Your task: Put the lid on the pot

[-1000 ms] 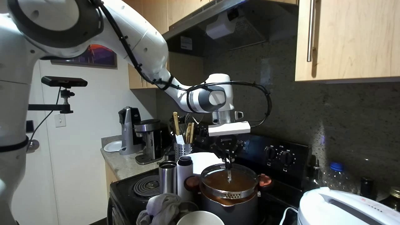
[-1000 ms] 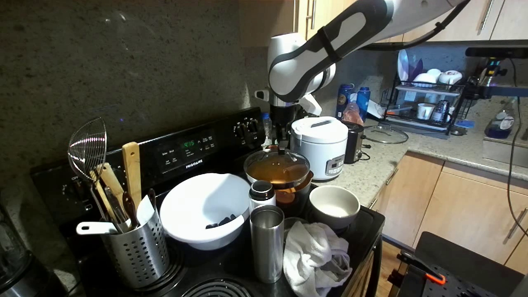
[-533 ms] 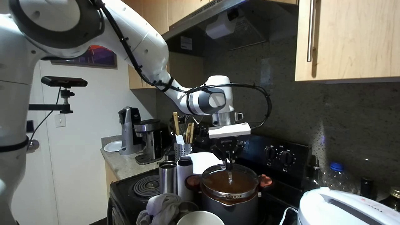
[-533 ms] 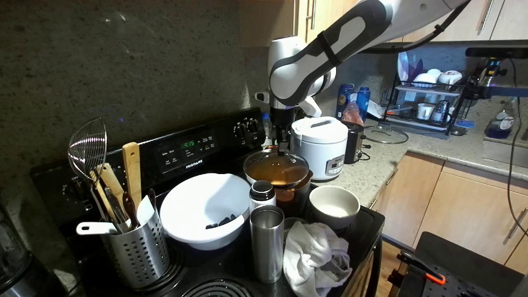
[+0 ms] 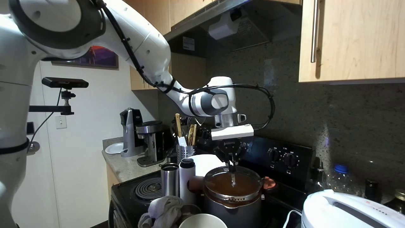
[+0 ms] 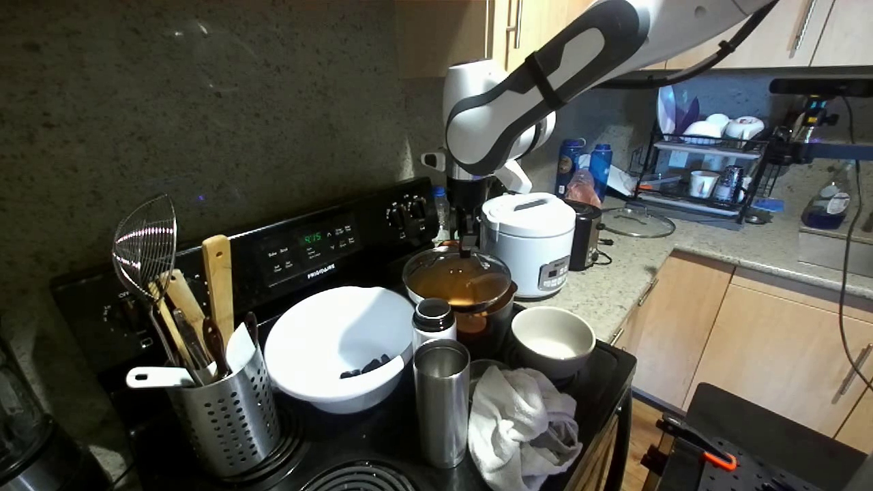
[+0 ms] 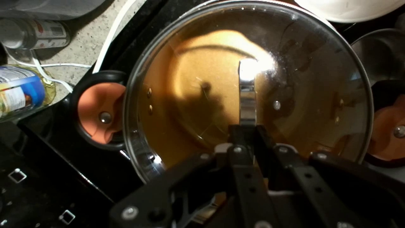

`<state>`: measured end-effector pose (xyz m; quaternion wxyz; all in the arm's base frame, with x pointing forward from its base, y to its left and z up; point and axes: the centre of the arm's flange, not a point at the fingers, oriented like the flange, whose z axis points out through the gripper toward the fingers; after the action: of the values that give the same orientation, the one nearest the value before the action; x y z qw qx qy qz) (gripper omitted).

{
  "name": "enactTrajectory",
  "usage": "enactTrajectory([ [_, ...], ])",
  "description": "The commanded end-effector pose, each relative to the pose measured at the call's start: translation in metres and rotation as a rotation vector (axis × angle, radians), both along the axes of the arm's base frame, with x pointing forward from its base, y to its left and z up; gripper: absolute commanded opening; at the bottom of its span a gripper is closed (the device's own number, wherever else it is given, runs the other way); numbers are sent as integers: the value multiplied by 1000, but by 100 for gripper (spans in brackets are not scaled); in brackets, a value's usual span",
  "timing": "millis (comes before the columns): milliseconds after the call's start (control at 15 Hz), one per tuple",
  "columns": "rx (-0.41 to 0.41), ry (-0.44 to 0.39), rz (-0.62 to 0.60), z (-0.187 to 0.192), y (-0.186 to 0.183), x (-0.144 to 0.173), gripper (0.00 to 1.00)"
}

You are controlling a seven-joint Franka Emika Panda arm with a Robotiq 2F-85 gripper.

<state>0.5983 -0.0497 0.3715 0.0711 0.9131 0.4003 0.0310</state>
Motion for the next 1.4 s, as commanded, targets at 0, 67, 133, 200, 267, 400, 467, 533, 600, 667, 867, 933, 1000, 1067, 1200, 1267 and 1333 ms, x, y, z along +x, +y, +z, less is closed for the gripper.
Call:
enactTrajectory([
  [0,-29,-12,-2,5,-2,-12,8],
  [67,-32,-11,-1,5,-2,-13,8],
  [133,-32,-10,0,5,-3,-14,8],
  [200,-32,-9,0,4,-3,-15,8],
  [267,-33,-8,1,4,-3,-15,8],
  [400,-31,-6,3,4,-2,-17,8],
  [467,-29,-7,2,5,-3,-19,8],
  [533,-28,-9,2,5,-3,-21,8],
  [600,-27,-9,1,5,-3,-23,8],
  [667,-28,-8,2,5,-3,-26,8],
  [867,-32,1,1,3,-3,-34,8],
  [933,-32,3,1,1,-3,-36,8],
  [1000,-32,3,1,-1,-3,-37,8],
  [1067,-33,0,2,-1,-2,-38,8],
  [1200,-33,-8,4,-2,-1,-39,8],
  [1267,-35,-12,4,-2,-1,-39,7],
  [1333,-36,-15,5,-2,0,-39,7],
])
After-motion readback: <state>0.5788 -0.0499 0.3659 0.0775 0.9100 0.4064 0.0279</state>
